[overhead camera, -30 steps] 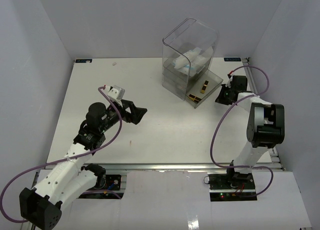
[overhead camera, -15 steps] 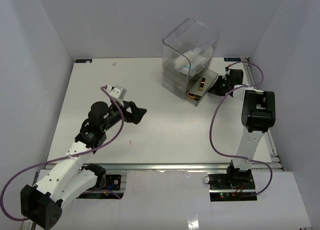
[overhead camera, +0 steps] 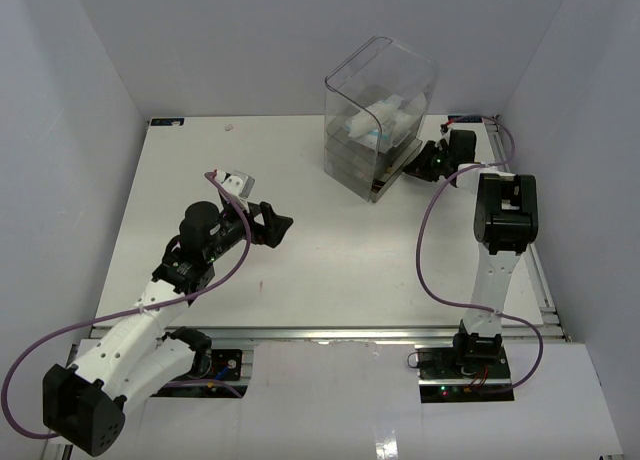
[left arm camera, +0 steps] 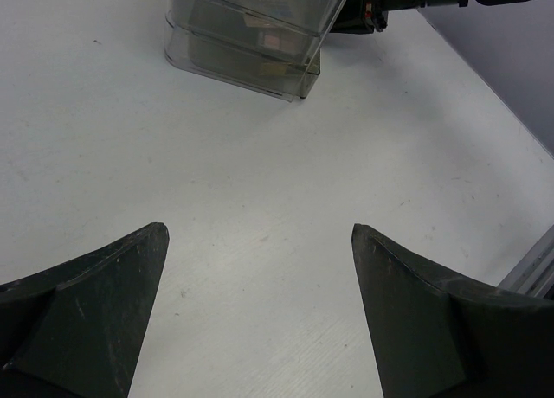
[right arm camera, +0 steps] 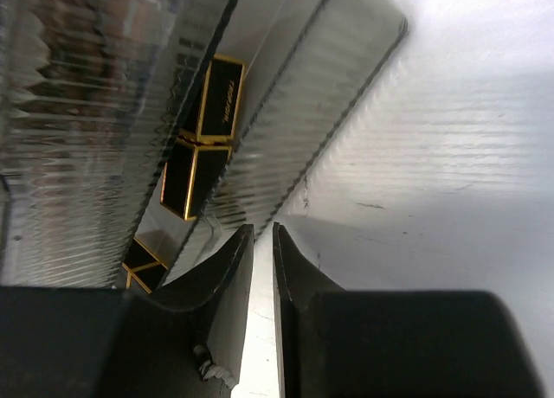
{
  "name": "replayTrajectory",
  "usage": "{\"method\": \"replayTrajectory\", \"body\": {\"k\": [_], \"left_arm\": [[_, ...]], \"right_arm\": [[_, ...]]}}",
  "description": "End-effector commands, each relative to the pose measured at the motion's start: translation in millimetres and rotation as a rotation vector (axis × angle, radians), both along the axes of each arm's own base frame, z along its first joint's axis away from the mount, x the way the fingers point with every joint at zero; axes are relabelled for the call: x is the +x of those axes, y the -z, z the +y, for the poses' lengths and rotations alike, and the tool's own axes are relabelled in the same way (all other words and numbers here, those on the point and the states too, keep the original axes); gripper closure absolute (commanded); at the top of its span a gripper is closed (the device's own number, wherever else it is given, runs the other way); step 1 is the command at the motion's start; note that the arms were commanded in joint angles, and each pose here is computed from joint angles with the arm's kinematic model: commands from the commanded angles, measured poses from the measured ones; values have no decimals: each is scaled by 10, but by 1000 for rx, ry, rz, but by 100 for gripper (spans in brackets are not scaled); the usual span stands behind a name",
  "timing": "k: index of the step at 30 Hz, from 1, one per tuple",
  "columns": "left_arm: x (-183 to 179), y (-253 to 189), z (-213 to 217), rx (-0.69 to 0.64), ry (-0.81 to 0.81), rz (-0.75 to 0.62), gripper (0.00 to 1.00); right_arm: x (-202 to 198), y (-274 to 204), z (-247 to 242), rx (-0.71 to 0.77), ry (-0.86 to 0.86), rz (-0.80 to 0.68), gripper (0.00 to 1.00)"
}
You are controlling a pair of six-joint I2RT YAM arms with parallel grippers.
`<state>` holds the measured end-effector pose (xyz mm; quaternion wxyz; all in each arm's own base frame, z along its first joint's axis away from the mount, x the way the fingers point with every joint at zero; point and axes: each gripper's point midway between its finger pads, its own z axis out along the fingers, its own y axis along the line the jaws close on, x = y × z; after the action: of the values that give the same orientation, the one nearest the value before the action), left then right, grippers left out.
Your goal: Organize the makeup
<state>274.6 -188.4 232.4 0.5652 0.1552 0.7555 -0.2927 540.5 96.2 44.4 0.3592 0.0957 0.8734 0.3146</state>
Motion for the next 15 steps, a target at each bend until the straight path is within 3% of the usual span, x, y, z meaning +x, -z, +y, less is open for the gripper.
{"method": "replayTrajectory", "body": {"k": [1, 10, 15], "left_arm": [[32, 18, 47, 15, -21, 1, 2], [39, 50, 45, 16, -21, 11, 2], [41, 47, 54, 18, -25, 7, 2]], "right_arm": [[83, -193, 315, 60, -62, -43, 77], [49, -221, 556, 143, -127, -38, 72], [17, -144, 522, 116, -115, -25, 72]]}}
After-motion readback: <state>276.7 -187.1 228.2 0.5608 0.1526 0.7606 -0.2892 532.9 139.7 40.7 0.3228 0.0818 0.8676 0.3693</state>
